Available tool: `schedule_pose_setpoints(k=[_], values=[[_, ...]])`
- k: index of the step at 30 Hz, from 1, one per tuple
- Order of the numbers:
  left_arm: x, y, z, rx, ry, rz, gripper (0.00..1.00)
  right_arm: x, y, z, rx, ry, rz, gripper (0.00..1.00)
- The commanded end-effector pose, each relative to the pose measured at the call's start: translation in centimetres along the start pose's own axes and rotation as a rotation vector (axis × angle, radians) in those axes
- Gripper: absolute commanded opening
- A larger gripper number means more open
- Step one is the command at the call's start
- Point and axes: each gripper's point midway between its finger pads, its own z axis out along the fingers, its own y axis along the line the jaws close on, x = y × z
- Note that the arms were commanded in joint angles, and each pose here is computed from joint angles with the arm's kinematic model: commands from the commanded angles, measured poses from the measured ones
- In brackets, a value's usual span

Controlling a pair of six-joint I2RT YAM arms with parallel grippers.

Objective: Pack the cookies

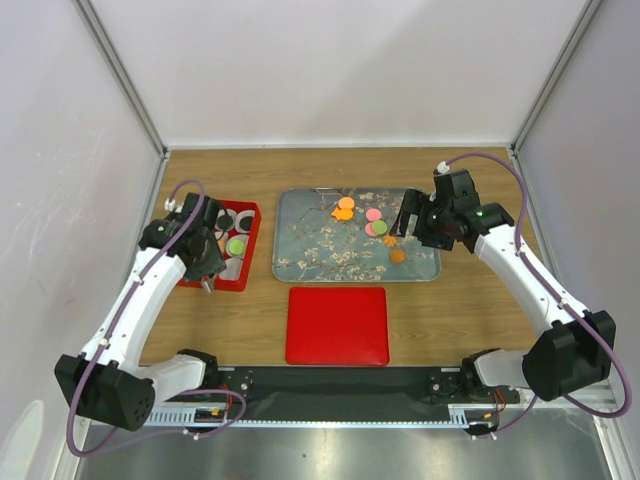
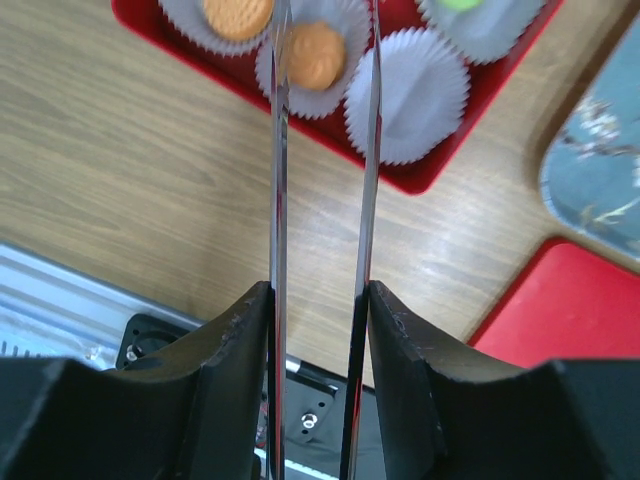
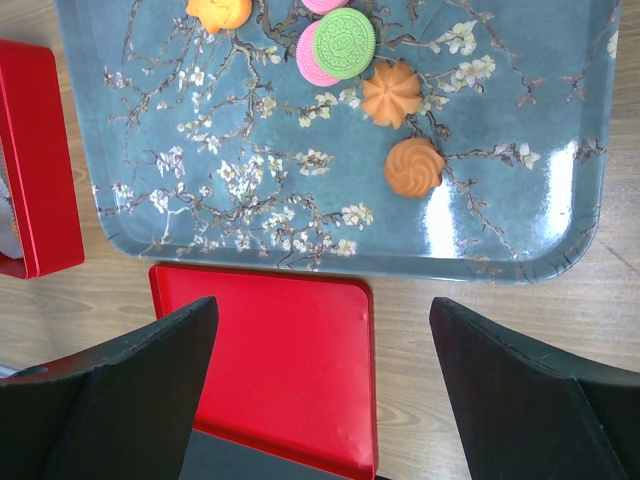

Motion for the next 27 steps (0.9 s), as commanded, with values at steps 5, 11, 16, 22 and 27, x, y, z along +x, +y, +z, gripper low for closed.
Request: schedule_pose_setpoints(k=[5,11,16,22,27], values=[[-4.0,-1.7,-3.9,0.096,-0.107,0.005,0.46,-1.4,0.9,-0.5,-0.014,-0.037,-0.009,0.95],[-5.8,-7.6,-7.2,0.217,-0.167,0.086,0.46,-1.9,0.8,-1.2,0.008,-0.051,-0.010,0.95],[-5.5,-14.9,-7.8,0.319,-0.170,0.180,0.47,-3.1,0.3,-3.0,0.027,-0.083,0.008,0.95],[-2.7,-25.4,-7.4,0.424,-0.145,0.344,0.47,-4.1,-1.1,-5.5,0.060,-0.131,0.039,0.95],[-0.2,-32.4,-7.3,0.508,-0.125,0.454,0.48,-4.0,-2.1,-6.7,0.085,-0.145,0.054,0.95]])
